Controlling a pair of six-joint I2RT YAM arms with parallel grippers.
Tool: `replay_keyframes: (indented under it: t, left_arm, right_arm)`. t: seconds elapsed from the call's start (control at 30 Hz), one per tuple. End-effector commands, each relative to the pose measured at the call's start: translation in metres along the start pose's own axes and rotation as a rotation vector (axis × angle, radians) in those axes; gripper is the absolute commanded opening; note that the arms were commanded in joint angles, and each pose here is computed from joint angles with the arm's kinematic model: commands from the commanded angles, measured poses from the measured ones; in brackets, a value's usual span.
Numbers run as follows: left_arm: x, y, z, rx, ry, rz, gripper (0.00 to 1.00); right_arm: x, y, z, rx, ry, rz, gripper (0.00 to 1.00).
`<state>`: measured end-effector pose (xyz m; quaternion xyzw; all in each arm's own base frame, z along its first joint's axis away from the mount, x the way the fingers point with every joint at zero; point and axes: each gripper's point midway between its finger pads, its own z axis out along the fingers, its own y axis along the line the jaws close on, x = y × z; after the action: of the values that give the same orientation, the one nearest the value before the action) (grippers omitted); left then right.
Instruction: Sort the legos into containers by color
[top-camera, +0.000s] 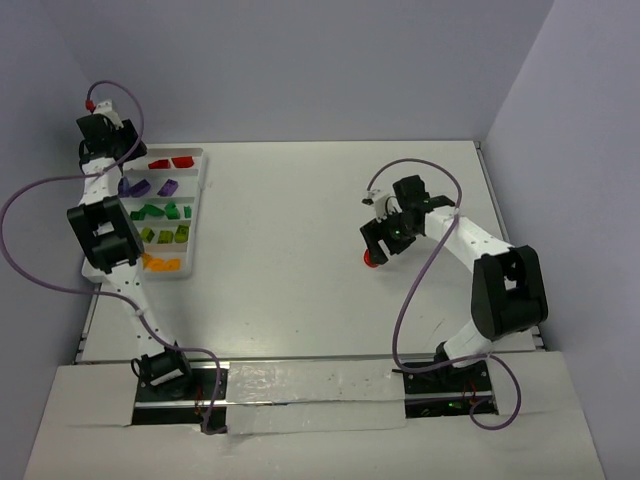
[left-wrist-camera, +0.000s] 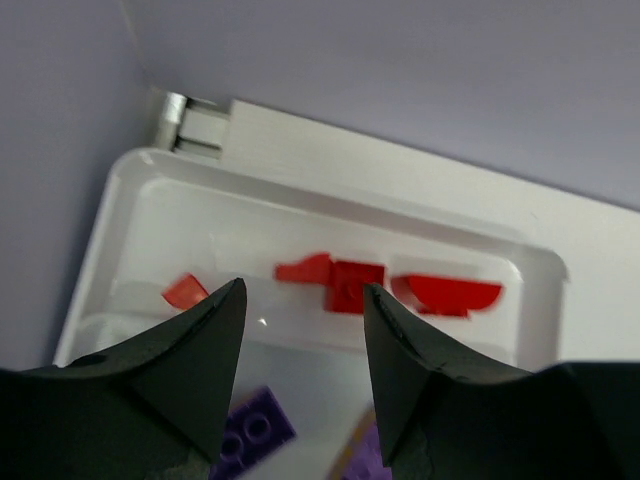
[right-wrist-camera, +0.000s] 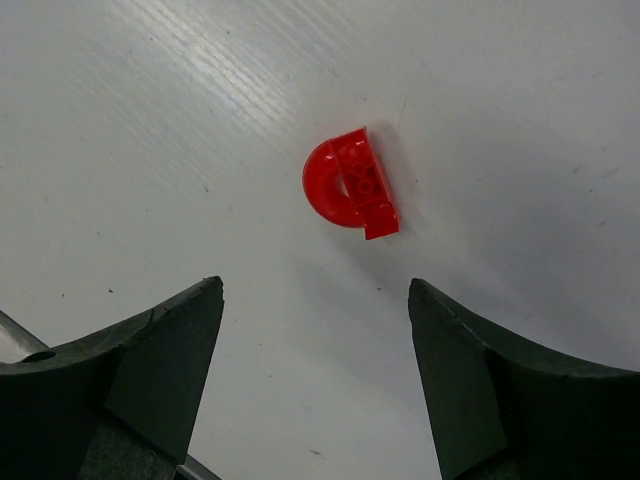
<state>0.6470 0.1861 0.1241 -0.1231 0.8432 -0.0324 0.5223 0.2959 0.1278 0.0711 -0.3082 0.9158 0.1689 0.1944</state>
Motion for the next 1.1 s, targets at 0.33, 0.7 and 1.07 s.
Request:
replay_keyframes:
  t: [0.33, 0.7, 1.07]
  left_arm:
    - [-0.076, -0.149, -0.151, 0.432, -0.11, 0.131, 0.59]
    - [-0.062, -0.185, -0.175, 0.554, -0.06, 0.118, 0.58]
    - [-0.042, -0.212, -0.185, 0.602, -0.028, 0.173, 0.58]
  right_arm:
    - [0.002, -0.016, 0.026, 0.009, 0.079, -0.105, 0.67]
    - [-0.005, -0.026, 0.041, 0.015, 0.09, -0.138, 0.59]
    - [-0.011, -0.03, 0.05, 0.012, 0.079, -0.141, 0.5]
